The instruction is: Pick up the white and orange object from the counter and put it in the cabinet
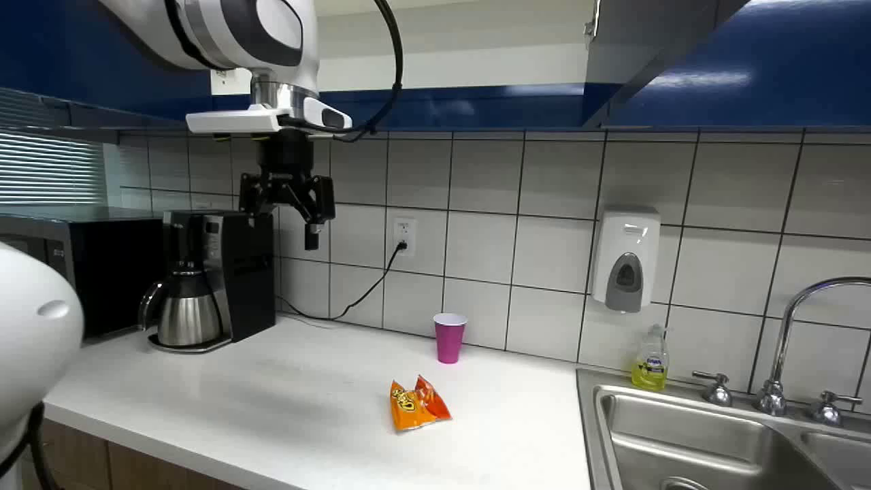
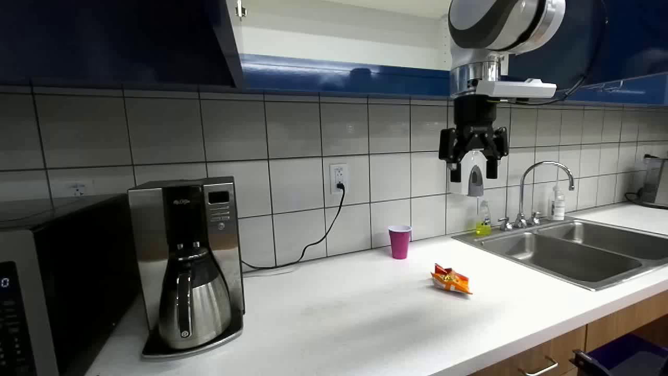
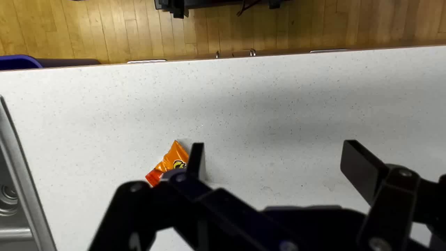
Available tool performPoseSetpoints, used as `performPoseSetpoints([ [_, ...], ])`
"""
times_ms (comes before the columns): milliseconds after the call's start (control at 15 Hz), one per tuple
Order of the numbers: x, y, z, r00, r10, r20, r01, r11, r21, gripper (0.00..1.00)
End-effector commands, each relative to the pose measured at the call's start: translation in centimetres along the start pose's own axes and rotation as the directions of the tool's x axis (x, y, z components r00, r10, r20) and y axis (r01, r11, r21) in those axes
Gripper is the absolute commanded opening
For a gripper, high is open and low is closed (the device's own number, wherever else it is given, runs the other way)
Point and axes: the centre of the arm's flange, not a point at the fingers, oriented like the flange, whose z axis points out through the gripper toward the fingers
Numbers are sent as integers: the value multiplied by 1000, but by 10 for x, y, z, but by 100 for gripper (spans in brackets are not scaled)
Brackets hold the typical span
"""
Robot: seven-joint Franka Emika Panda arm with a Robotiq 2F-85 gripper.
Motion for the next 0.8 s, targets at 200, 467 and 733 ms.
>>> performPoseSetpoints([
  [200, 0, 0, 0, 1000, 0, 0, 0, 1000, 0, 100],
  [467, 0, 0, 0, 1000, 0, 0, 0, 1000, 0, 100],
  [733, 6, 3, 2, 1000, 13, 3, -13, 1000, 12, 100],
])
